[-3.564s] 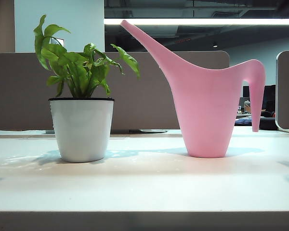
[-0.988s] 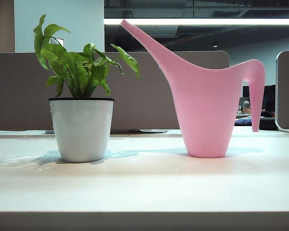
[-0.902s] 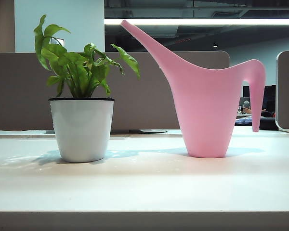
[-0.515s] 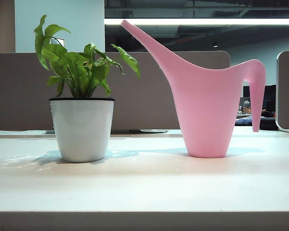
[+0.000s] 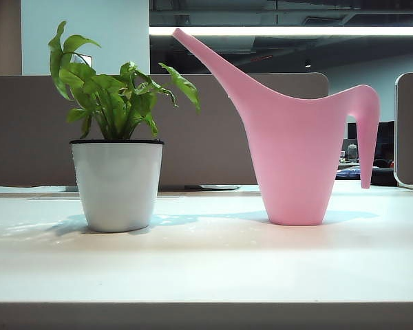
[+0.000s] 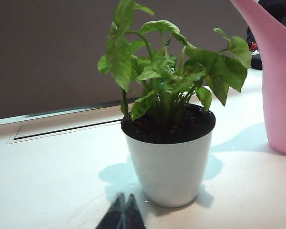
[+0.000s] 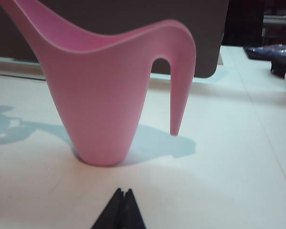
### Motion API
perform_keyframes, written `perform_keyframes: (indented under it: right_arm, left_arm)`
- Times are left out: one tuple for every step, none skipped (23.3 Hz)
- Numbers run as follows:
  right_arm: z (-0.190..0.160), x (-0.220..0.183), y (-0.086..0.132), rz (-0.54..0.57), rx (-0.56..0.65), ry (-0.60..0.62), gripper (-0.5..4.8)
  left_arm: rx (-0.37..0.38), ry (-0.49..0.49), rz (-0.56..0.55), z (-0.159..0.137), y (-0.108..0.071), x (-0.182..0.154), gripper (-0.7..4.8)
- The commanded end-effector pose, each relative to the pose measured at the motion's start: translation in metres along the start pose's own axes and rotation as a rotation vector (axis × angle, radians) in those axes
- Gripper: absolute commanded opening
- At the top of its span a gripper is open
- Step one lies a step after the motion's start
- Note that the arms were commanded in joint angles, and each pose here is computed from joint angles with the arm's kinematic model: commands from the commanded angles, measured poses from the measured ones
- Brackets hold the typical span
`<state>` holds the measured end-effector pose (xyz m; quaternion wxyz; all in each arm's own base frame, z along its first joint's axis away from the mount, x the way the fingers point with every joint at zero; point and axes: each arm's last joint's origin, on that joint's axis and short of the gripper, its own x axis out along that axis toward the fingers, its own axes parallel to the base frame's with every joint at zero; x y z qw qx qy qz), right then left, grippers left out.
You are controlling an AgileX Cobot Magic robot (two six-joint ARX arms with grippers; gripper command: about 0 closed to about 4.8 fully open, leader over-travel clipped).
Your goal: Pick up the watering can from the table, water the potted plant, and put the can back.
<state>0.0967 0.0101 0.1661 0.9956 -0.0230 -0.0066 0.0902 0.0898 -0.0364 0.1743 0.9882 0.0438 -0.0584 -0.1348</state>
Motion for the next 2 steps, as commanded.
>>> perform_keyframes:
  right_arm:
    - [0.0013,0.0001,0.0,0.0,-0.002,-0.024,-0.01]
    - [0.0012,0.0001,0.0,0.0,-0.002,-0.022,-0.01]
  left_arm:
    - [0.002,-0.011,0.006,0.0024,0.0005,-0.0001,-0.05]
    - [0.002,-0.011,0.006,0.0024,0.0005,-0.0001,-0.05]
